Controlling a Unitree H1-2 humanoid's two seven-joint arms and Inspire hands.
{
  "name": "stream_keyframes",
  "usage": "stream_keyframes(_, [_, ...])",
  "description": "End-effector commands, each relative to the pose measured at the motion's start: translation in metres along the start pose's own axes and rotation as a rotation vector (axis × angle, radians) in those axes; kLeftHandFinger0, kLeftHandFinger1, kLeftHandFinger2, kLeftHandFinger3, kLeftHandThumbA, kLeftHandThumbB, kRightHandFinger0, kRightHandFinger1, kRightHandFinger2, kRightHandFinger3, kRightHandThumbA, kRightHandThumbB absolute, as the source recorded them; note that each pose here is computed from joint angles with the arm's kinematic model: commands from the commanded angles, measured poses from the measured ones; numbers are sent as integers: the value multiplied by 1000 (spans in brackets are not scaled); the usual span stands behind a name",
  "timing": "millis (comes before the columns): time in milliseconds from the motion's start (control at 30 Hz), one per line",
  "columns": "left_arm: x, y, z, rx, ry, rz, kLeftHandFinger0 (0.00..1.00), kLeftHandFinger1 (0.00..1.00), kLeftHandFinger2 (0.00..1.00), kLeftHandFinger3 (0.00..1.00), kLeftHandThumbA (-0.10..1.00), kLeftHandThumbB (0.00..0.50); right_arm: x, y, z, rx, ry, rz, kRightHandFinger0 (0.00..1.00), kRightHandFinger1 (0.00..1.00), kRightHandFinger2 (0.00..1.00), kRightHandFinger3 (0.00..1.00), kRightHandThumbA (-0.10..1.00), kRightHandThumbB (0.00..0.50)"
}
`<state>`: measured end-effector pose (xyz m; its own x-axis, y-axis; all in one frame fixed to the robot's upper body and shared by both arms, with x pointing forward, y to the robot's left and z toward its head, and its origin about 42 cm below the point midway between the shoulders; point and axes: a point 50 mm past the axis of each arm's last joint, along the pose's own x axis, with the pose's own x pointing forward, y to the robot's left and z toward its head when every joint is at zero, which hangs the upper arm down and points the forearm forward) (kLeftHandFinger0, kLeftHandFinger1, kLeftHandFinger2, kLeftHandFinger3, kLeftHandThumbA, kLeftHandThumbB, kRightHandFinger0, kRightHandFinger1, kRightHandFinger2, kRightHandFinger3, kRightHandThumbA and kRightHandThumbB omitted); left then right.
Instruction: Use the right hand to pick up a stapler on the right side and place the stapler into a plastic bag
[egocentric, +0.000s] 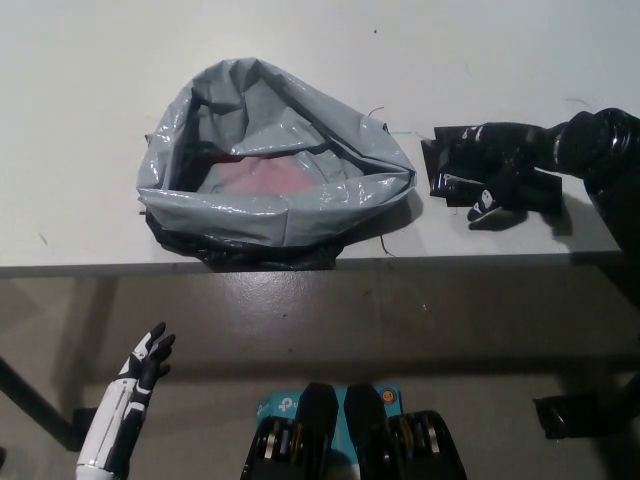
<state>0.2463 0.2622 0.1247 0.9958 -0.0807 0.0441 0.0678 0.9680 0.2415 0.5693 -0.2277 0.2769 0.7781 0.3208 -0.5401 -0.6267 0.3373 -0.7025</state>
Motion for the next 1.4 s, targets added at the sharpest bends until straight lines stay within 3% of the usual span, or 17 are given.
stream_keyframes(0, [2,6,11,8,-49,-11,1000,1000,1000,1000,1000,24,-17,-42,16,-55,-41,-100,1000,1000,1000,1000,974,354])
stream_keyframes(433, [4,5,10,6,-47,-15,1000,1000,1000,1000,1000,25,-8,-31,8,-5,-27,-81,1000,1000,1000,1000,901,343])
stream_keyframes(567, [2,4,9,7,-43,-16,1000,1000,1000,1000,1000,19,-3,-23,7,-1,-21,-68,1000,1000,1000,1000,905,378])
stream_keyframes(700, [-5,2,6,6,-29,-21,1000,1000,1000,1000,1000,23,3,-9,3,-51,-16,-107,1000,1000,1000,1000,893,377])
stream_keyframes(733, [-8,2,5,5,-25,-23,1000,1000,1000,1000,1000,14,6,-3,2,-41,-34,-173,1000,918,871,907,799,333])
stream_keyframes(767, [-9,2,5,5,-24,-24,1000,1000,1000,1000,1000,13,6,-2,1,-35,-40,-183,902,823,795,786,765,338])
stream_keyframes(800, [-9,1,5,7,-26,-26,1000,1000,1000,1000,1000,6,6,0,0,-38,-44,-222,339,364,390,393,684,310])
stream_keyframes(833, [-9,1,4,5,-25,-26,1000,1000,1000,1000,1000,10,6,1,1,-48,-38,-268,365,397,402,346,624,280])
stream_keyframes(900, [-7,0,4,3,-25,-29,1000,1000,1000,1000,1000,5,5,0,1,-59,-47,-342,78,173,181,185,506,241])
stream_keyframes(933, [-5,0,5,7,-27,-27,1000,1000,1000,1000,1000,6,4,-2,0,-62,-57,-371,16,103,129,146,486,221])
stream_keyframes(967, [-5,1,4,9,-25,-24,1000,1000,1000,1000,1000,7,4,-1,-1,-59,-63,-389,1,56,126,129,441,187])
stream_keyframes(1067, [-8,1,3,12,-14,-31,1000,1000,1000,1000,1000,7,5,5,-10,-35,-62,-410,55,255,394,66,442,200])
stream_keyframes(1100, [-9,1,3,9,-11,-33,1000,1000,1000,1000,1000,4,5,7,-14,-32,-63,-415,153,373,489,84,444,196])
stream_keyframes(1133, [-9,1,3,9,-9,-33,1000,1000,1000,1000,1000,4,5,8,-15,-31,-63,-417,181,395,503,83,449,196])
stream_keyframes(1233, [-8,1,4,12,-6,-35,1000,1000,1000,1000,1000,0,6,10,-20,-13,-69,-435,135,470,651,33,450,190])
stream_keyframes(1300, [-7,2,4,13,-11,-38,1000,1000,1000,1000,1000,0,6,10,-20,-6,-66,-438,154,497,682,35,446,188])
stream_keyframes(1367, [-6,3,4,17,-19,-37,1000,1000,1000,1000,1000,0,7,11,-19,4,-58,-438,110,395,587,75,441,190])
